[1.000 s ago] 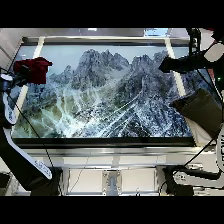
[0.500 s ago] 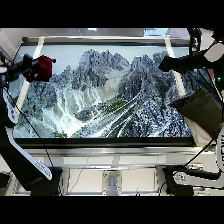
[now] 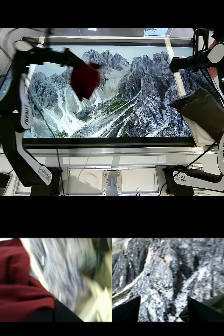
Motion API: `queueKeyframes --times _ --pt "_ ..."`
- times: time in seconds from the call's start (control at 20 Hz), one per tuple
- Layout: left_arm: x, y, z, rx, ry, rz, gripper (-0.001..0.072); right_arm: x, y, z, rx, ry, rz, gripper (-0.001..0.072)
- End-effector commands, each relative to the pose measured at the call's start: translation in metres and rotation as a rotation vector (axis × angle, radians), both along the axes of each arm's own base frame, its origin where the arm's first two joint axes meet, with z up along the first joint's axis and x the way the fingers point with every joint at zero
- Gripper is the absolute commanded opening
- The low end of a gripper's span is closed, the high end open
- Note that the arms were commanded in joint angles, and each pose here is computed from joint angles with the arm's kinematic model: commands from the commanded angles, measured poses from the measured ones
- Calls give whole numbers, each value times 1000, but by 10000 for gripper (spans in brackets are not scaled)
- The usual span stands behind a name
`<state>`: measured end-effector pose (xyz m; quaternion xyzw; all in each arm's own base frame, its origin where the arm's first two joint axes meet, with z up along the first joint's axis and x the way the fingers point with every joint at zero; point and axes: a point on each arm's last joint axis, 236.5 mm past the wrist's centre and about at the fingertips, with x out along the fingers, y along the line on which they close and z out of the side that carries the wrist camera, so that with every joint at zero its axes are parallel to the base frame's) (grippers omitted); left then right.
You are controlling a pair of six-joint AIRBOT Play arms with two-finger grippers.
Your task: Fold the shirts.
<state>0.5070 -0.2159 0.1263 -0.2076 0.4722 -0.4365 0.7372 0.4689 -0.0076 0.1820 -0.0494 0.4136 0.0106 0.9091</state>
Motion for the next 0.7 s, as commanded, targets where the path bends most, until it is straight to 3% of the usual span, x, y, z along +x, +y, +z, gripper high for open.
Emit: queueKeyframes --times 0.0,0.15,0.3,0.35,0.4,0.45,0.65 --pt "-88 -80 -37 194 118 -280 6 -13 -27 27 -121 -47 -41 650" --pt "-140 -103 -92 459 140 -435 7 -25 -37 44 -161 -74 -58 650" --pt "-140 -77 -125 785 90 -418 29 -28 -13 30 -64 -30 -13 651" --pt "-134 -75 -124 819 64 -398 193 -27 6 20 -1 -12 39 650" --pt "-127 -75 -118 822 37 -383 515 -26 34 5 82 8 122 651" --pt "-116 -70 -109 838 0 -355 720 -24 61 -12 169 32 200 650" --pt "-56 -44 -81 894 -167 -145 707 -30 132 -95 518 242 279 650"
